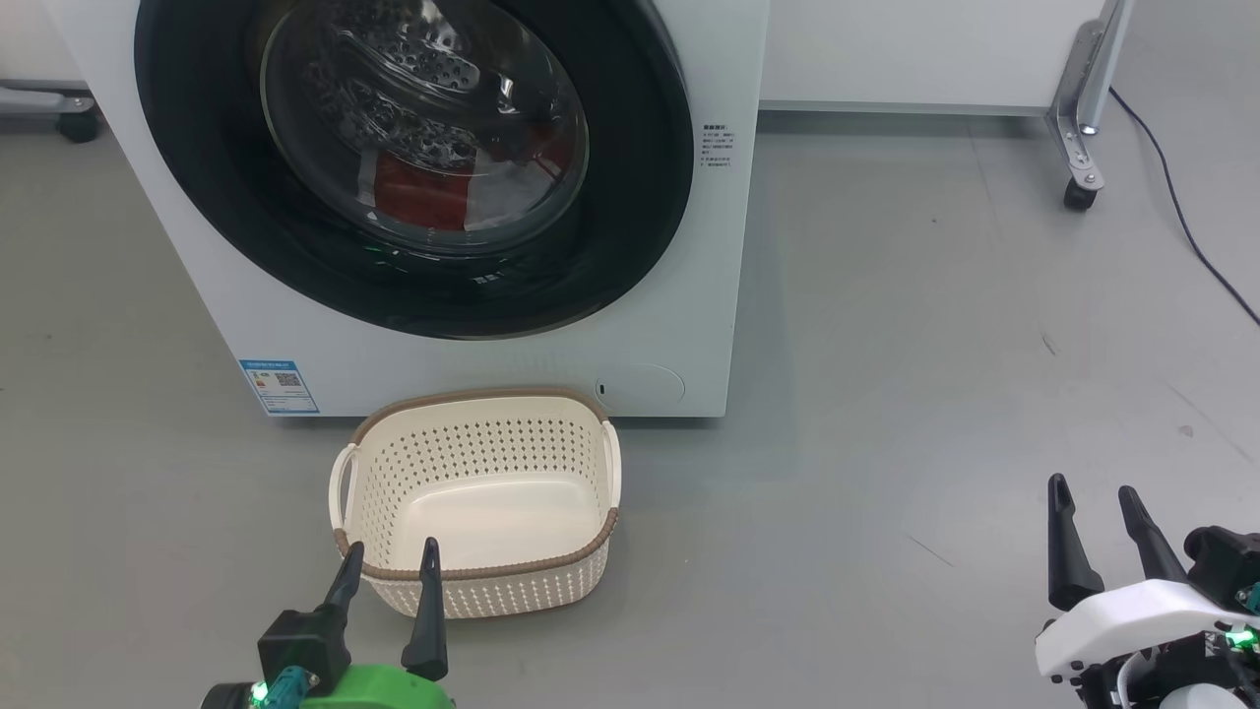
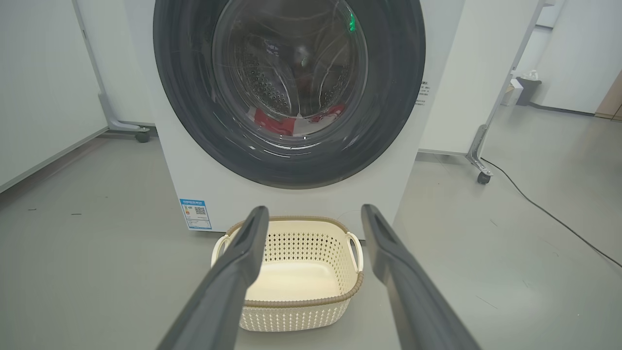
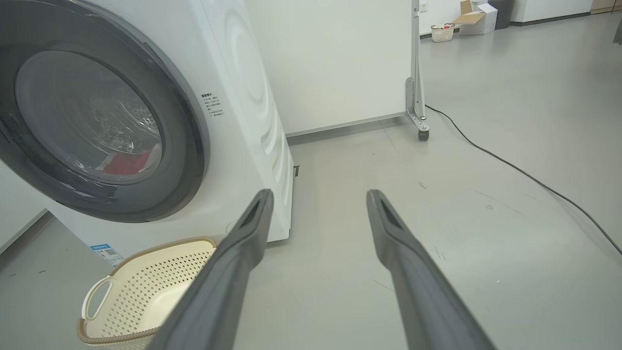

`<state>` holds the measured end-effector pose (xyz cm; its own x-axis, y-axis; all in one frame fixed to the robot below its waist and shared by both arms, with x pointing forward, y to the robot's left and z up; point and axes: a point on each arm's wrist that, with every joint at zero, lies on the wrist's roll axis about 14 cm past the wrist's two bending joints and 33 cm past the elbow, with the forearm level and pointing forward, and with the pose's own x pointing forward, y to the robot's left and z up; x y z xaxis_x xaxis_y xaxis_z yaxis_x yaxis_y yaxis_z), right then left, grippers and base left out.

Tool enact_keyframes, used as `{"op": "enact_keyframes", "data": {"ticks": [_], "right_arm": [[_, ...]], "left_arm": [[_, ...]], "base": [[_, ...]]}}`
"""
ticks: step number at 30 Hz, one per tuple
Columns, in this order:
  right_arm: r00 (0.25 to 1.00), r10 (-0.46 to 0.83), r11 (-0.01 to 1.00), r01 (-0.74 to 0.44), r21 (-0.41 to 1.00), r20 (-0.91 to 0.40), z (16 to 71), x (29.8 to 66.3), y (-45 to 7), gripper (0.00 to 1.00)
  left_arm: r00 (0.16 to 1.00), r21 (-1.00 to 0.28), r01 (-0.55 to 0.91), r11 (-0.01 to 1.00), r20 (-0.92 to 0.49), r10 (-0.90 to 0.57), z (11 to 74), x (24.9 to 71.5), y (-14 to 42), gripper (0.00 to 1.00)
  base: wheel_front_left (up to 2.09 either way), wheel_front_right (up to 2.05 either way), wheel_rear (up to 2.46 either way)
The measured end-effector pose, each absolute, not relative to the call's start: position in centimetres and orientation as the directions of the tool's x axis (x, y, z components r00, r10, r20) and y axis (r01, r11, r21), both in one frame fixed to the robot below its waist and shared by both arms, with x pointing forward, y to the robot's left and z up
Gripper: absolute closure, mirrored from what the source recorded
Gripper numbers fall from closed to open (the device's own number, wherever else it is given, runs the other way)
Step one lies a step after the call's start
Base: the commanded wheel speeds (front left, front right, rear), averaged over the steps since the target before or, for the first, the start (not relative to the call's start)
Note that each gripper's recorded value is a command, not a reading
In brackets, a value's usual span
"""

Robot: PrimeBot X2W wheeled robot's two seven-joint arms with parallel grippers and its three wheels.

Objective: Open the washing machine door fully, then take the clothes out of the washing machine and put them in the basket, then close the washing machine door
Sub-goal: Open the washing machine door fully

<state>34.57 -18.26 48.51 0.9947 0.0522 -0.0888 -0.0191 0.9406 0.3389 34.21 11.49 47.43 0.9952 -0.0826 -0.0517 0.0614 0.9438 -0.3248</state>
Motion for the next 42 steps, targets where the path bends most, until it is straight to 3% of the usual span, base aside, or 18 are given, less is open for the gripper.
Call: {"op": "enact_keyframes", "data": {"ticks": [6, 7, 8, 10, 15, 18, 31, 35, 42], "right_arm": [[0.994, 0.051, 0.941, -0.017, 0.339, -0.092, 48.4, 34.7, -18.3, 0.0], [0.995, 0.05, 0.94, -0.016, 0.34, -0.091, 48.5, 34.7, -18.4, 0.12], [0.995, 0.049, 0.94, -0.016, 0.34, -0.09, 48.5, 34.8, -18.4, 0.49], [0.995, 0.049, 0.939, -0.016, 0.344, -0.087, 48.6, 35.2, -18.4, 1.0], [0.997, 0.05, 0.934, -0.026, 0.355, -0.059, 49.6, 36.6, -18.7, 1.0], [0.999, 0.032, 0.899, -0.018, 0.438, -0.025, 50.7, 37.9, -18.8, 1.0], [0.997, -0.07, 0.526, 0.027, 0.85, 0.012, 52.6, 44.7, -20.5, 1.0], [0.999, -0.026, 0.424, -0.013, 0.905, 0.026, 53.8, 47.7, -19.9, 1.0], [0.994, 0.087, 0.396, -0.089, 0.914, 0.059, 56.4, 53.1, -17.7, 1.0]], "left_arm": [[0.994, -0.326, 0.065, 0.943, -0.058, -0.088, 47.2, 34.2, 11.3, 0.0], [0.994, -0.326, 0.066, 0.943, -0.06, -0.09, 47.2, 34.2, 11.2, 0.0], [0.994, -0.326, 0.067, 0.943, -0.062, -0.092, 47.1, 34.2, 11.2, 0.0], [0.993, -0.327, 0.068, 0.943, -0.067, -0.095, 47.0, 34.3, 11.1, 0.0], [0.991, -0.329, 0.068, 0.942, -0.083, -0.101, 46.5, 34.4, 10.9, 0.0], [0.992, -0.33, 0.063, 0.942, -0.085, -0.096, 46.5, 34.9, 11.0, 0.0], [0.992, -0.351, 0.074, 0.934, -0.069, -0.104, 47.0, 37.6, 10.7, 0.0], [0.993, -0.359, 0.049, 0.932, -0.081, -0.083, 46.5, 38.2, 11.4, 0.0], [0.993, -0.355, 0.026, 0.934, -0.101, -0.066, 45.8, 39.4, 11.9, 0.0]], "base": [[0.0, 0.0, 0.0], [0.0, 0.0, 0.0], [0.0, 0.0, 0.0], [0.0, 0.0, 0.0], [0.0, 0.0, 0.0], [0.0, 0.0, 0.0], [0.0, 0.0, 0.0], [0.0, 0.0, 0.0], [0.0, 0.0, 0.0]]}}
